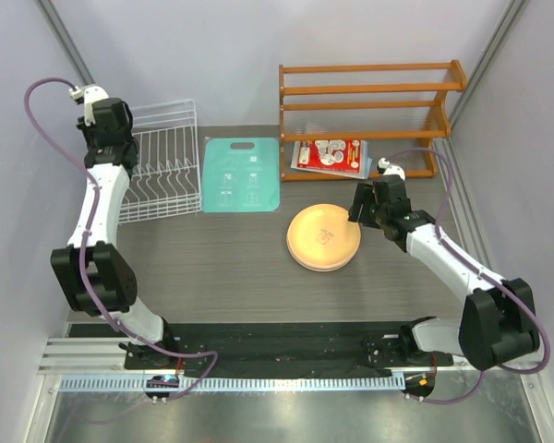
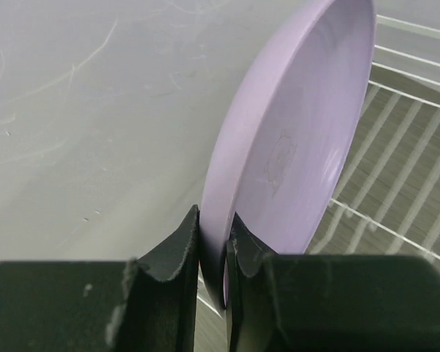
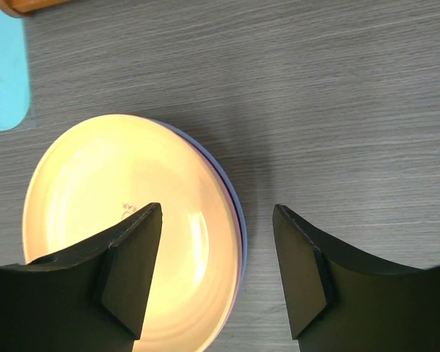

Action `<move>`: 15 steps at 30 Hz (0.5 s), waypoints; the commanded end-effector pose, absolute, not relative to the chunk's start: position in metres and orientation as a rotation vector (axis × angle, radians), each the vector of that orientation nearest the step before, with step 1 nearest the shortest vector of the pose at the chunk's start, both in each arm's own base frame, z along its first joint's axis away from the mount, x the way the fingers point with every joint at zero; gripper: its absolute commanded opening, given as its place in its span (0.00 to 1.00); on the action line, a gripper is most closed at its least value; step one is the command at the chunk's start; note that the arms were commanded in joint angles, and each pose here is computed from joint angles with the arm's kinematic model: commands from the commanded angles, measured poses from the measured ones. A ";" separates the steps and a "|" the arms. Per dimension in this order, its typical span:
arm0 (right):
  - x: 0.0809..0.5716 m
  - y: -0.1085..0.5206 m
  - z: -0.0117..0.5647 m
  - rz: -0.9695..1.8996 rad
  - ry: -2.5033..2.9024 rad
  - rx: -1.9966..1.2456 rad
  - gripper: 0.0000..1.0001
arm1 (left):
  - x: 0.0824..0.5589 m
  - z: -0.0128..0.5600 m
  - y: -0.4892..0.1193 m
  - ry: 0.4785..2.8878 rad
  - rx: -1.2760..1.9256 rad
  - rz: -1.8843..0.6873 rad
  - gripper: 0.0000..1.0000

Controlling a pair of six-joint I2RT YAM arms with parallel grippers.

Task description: Unload the plates from the dish rack

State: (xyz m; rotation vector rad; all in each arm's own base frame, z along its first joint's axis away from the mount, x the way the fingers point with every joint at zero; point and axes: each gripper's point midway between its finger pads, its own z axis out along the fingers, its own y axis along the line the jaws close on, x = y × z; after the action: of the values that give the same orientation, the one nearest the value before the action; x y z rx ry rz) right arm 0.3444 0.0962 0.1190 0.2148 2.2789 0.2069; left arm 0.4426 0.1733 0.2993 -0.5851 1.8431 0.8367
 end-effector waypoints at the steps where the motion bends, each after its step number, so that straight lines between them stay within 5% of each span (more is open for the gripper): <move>1: 0.336 0.108 0.153 0.337 2.202 0.179 0.68 | 0.433 0.327 0.116 1.839 -0.611 0.451 0.00; 12: 0.311 0.140 0.193 0.610 2.126 0.108 0.68 | 0.410 0.270 -0.095 2.056 -0.379 -0.649 0.00; 15: 0.307 0.147 0.202 0.671 2.103 0.101 0.69 | 0.401 0.262 -0.127 2.079 -0.327 -0.780 0.00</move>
State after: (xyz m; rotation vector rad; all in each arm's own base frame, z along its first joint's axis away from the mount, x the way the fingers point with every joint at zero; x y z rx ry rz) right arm 0.3146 0.1331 0.1845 0.1136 2.1457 0.5491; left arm 0.4126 -0.0586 0.2443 -0.4104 2.1031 -0.3697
